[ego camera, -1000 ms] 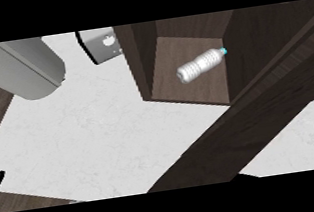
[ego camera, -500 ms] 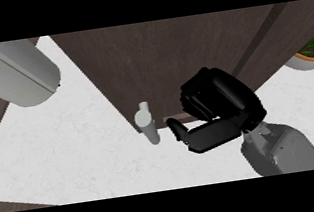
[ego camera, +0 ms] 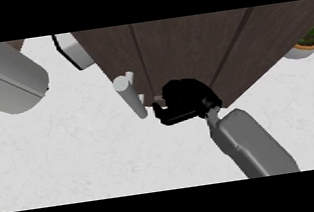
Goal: Pick up the bottled water, place it into the cabinet and close the cabinet
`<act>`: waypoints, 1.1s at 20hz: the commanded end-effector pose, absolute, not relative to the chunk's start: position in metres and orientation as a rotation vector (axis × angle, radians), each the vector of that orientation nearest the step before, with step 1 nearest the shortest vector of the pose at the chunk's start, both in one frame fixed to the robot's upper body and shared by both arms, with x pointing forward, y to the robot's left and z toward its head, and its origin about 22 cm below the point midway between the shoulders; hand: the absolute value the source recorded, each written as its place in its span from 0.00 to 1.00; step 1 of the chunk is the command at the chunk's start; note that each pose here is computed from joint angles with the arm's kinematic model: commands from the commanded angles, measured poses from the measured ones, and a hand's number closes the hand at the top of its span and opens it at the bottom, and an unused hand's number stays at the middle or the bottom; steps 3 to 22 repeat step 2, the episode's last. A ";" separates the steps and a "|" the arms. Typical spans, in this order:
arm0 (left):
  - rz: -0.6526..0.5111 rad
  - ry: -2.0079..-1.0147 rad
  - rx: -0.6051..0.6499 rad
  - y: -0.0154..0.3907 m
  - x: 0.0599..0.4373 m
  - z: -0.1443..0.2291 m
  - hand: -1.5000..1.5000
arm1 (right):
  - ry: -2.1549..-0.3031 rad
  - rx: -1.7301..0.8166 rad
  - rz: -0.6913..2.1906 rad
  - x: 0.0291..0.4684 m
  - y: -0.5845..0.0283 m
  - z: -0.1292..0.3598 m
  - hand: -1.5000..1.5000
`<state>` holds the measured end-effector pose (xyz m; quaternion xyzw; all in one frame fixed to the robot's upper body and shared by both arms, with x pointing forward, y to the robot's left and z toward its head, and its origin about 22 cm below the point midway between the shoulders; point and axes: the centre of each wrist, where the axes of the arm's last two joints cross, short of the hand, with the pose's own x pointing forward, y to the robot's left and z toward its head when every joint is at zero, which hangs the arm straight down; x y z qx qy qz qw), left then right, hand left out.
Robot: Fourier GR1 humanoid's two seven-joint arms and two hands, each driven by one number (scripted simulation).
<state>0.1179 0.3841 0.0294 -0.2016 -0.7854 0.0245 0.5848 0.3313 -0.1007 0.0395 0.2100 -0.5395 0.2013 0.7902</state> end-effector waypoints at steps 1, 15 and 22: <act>0.073 -1.853 -0.513 0.378 0.116 0.026 0.00 | -1.506 0.463 0.395 0.366 -0.091 0.119 1.00; 0.066 -1.851 -0.508 0.379 0.116 0.028 0.00 | -1.488 0.448 0.392 0.368 -0.093 0.118 1.00; 0.066 -1.851 -0.508 0.379 0.116 0.028 0.00 | -1.488 0.448 0.392 0.368 -0.093 0.118 1.00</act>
